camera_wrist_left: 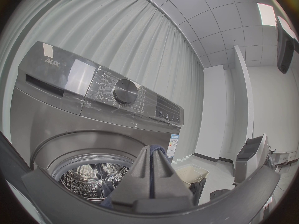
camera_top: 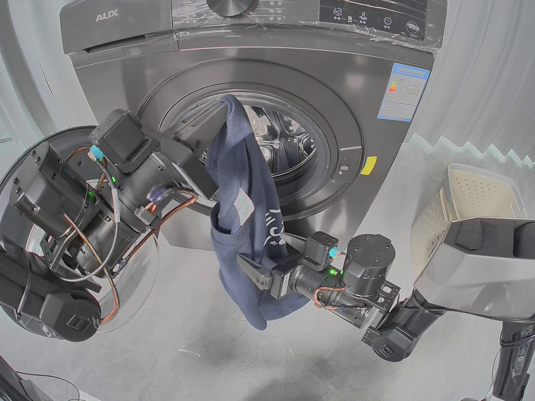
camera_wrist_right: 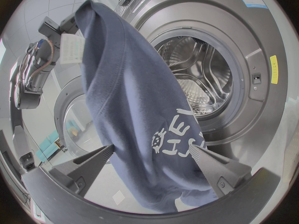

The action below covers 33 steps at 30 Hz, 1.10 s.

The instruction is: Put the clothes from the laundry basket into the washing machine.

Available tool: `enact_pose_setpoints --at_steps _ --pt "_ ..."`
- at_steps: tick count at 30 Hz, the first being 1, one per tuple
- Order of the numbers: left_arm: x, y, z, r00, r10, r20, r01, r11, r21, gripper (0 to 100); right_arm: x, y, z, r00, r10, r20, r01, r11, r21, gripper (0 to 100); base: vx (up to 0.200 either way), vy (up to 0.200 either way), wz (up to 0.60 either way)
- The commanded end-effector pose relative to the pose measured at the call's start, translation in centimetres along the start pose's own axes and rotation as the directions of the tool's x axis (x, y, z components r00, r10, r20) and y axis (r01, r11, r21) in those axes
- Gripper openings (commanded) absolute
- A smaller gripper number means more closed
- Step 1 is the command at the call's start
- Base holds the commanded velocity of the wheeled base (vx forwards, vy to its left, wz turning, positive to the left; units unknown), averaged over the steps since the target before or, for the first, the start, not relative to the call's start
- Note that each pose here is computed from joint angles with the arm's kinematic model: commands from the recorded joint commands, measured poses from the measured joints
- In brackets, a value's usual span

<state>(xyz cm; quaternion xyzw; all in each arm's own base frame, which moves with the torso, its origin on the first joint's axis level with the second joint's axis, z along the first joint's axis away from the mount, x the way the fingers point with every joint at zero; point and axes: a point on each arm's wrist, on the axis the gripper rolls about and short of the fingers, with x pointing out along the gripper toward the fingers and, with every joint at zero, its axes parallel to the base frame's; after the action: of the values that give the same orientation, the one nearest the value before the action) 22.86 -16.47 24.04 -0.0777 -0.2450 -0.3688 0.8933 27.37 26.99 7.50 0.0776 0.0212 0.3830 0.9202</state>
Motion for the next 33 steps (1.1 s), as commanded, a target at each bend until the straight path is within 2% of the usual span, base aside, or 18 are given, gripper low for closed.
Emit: enact_pose_setpoints --at_steps 1,6,13,18,19,30,33 --pt "-0.1 -0.6 0.8 1.000 -0.017 0.018 0.017 1.000 -0.007 0 2.1 -1.5 -1.4 0.999 -0.036 0.010 0.036 0.999 -0.001 100 0.000 0.000 0.00" --pt "-0.3 -0.7 1.2 0.999 -0.020 0.026 0.020 1.000 -0.008 0 3.5 -2.5 -1.5 0.998 -0.052 0.042 0.053 0.999 -0.003 100 0.000 0.000 0.00" --pt "-0.3 -0.8 1.1 0.999 -0.024 0.023 0.024 1.000 -0.011 0 5.0 -3.0 -1.6 0.995 -0.055 0.084 0.055 0.998 -0.005 100 0.000 0.000 0.00" --pt "-0.3 -1.4 1.1 0.999 -0.040 0.026 0.041 0.999 -0.032 0 5.8 -2.8 -1.4 0.992 -0.043 0.117 0.044 0.999 -0.007 100 0.000 0.000 0.00" --pt "-0.3 -1.3 1.0 0.999 -0.039 0.024 0.040 0.999 -0.032 0 5.8 -2.7 -1.3 0.991 -0.039 0.125 0.040 0.999 -0.008 0 0.000 0.000 0.00" --pt "-0.2 -0.9 0.8 1.000 -0.026 0.016 0.026 0.999 -0.041 0 5.1 -2.7 0.3 0.987 -0.045 0.157 0.047 0.999 -0.008 0 0.000 0.000 0.00" --pt "-0.3 0.0 0.9 1.000 0.003 0.014 -0.003 1.000 -0.026 0 3.9 -3.2 1.3 0.986 -0.069 0.153 0.071 0.997 -0.005 0 0.000 0.000 0.00"
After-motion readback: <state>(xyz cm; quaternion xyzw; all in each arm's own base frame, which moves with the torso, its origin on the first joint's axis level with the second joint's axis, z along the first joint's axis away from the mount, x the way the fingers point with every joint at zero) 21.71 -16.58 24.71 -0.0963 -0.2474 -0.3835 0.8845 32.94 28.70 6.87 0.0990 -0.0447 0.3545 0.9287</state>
